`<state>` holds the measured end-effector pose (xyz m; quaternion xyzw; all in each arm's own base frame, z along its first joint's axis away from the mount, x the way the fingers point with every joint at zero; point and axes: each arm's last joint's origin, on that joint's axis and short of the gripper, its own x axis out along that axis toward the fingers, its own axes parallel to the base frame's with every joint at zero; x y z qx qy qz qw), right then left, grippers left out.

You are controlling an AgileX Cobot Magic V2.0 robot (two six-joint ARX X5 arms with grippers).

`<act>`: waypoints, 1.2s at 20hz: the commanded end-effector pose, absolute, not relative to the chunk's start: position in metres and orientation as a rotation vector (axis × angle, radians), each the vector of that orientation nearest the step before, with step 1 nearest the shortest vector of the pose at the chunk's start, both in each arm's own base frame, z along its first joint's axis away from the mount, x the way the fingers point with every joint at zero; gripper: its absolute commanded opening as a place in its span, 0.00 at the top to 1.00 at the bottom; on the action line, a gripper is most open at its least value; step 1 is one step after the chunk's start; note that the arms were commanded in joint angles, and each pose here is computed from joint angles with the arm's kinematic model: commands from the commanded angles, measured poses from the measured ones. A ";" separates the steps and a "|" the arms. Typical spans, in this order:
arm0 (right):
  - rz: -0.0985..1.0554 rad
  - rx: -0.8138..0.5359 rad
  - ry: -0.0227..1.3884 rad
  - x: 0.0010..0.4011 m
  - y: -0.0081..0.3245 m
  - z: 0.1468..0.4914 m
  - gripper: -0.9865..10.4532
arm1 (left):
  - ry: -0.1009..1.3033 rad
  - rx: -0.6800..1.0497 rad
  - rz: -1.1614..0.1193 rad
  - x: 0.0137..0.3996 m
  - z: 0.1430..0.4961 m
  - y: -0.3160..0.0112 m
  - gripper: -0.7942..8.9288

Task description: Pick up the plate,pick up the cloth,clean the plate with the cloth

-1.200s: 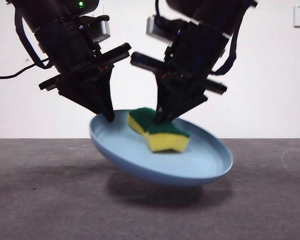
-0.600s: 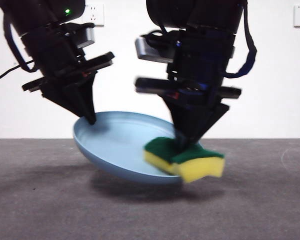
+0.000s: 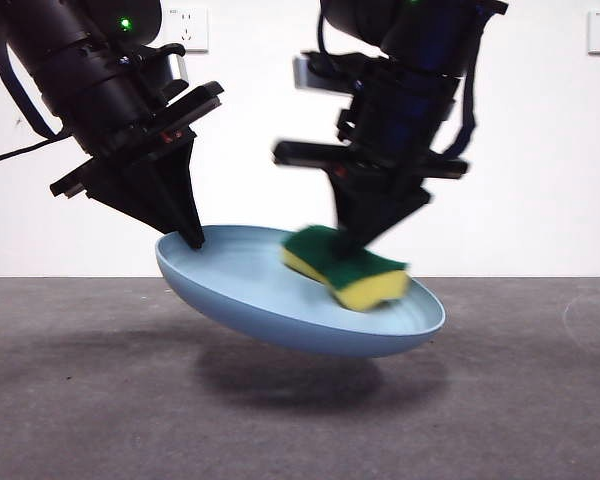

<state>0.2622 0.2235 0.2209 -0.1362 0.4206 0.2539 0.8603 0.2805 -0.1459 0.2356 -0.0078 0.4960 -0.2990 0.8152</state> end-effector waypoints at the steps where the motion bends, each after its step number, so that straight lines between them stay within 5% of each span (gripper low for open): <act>1: 0.659 -0.185 0.885 0.262 0.232 0.219 0.93 | 1.037 -0.020 -0.726 0.279 0.238 -0.152 0.93; 7: 0.858 -0.137 0.942 0.245 0.249 0.219 0.93 | 0.988 -0.051 -0.717 0.283 0.241 -0.153 0.93; 12: 0.890 -0.246 1.112 0.220 0.252 0.209 0.93 | 0.971 -0.062 -0.703 0.287 0.242 -0.149 0.93; 16: 0.665 -0.443 1.203 0.213 0.237 0.202 0.93 | 0.995 -0.074 -0.684 0.289 0.240 -0.141 0.93; 19: 0.427 -0.578 1.141 0.221 0.224 0.201 0.93 | 1.038 -0.082 -0.706 0.286 0.238 -0.139 0.93; 24: 0.328 -0.483 1.020 0.244 0.218 0.206 0.93 | 1.076 -0.108 -0.789 0.281 0.237 -0.140 0.93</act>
